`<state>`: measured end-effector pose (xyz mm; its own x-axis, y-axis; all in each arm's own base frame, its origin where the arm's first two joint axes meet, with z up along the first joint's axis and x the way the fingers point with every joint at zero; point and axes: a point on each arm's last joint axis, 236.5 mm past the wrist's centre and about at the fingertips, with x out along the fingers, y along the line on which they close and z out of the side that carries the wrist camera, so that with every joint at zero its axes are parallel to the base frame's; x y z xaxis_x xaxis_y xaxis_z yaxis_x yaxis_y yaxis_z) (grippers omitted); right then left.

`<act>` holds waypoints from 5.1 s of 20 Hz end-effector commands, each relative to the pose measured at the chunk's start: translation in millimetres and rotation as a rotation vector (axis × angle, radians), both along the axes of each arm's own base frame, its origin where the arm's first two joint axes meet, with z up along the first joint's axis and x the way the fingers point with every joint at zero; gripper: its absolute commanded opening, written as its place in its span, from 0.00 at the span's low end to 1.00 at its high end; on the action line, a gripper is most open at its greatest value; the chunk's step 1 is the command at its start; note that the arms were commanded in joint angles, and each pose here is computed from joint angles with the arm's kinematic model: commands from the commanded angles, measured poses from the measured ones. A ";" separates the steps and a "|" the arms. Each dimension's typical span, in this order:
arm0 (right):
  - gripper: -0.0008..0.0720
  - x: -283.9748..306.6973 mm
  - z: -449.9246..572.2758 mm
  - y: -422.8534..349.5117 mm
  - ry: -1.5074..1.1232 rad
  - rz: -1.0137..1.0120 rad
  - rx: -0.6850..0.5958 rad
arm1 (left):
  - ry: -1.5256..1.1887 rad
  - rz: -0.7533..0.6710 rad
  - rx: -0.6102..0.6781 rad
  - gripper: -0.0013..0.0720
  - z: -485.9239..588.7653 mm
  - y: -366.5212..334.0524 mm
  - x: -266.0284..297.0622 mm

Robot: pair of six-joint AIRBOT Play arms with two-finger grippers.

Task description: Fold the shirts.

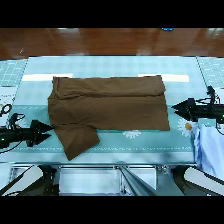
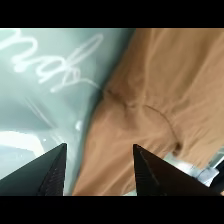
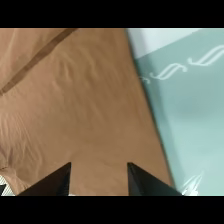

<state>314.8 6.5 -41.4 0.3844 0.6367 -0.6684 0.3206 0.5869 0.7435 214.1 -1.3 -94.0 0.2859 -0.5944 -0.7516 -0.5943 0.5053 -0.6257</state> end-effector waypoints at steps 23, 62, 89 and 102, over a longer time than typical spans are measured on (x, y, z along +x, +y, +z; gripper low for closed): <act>0.57 -81.0 -63.7 14.5 0.381 0.253 -0.170 | -0.033 -0.290 0.022 0.04 -13.7 -51.9 -1.3; 0.05 188.6 -12.6 18.4 -0.127 0.148 -0.118 | -0.411 -0.131 0.123 0.04 67.7 -7.5 315.2; 0.59 45.4 -2.0 -127.1 0.062 -0.129 -0.252 | -0.587 -0.263 0.393 0.71 138.1 -72.7 121.0; 0.59 146.1 -48.7 -5.7 0.033 0.058 -0.023 | -0.479 -0.284 0.355 0.71 95.3 -86.2 130.2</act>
<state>443.9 -26.1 -80.7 0.3512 0.5962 -0.7219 0.3229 0.6466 0.6911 343.3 -87.4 4.6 0.5107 -0.4366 -0.7406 -0.1000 0.8254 -0.5556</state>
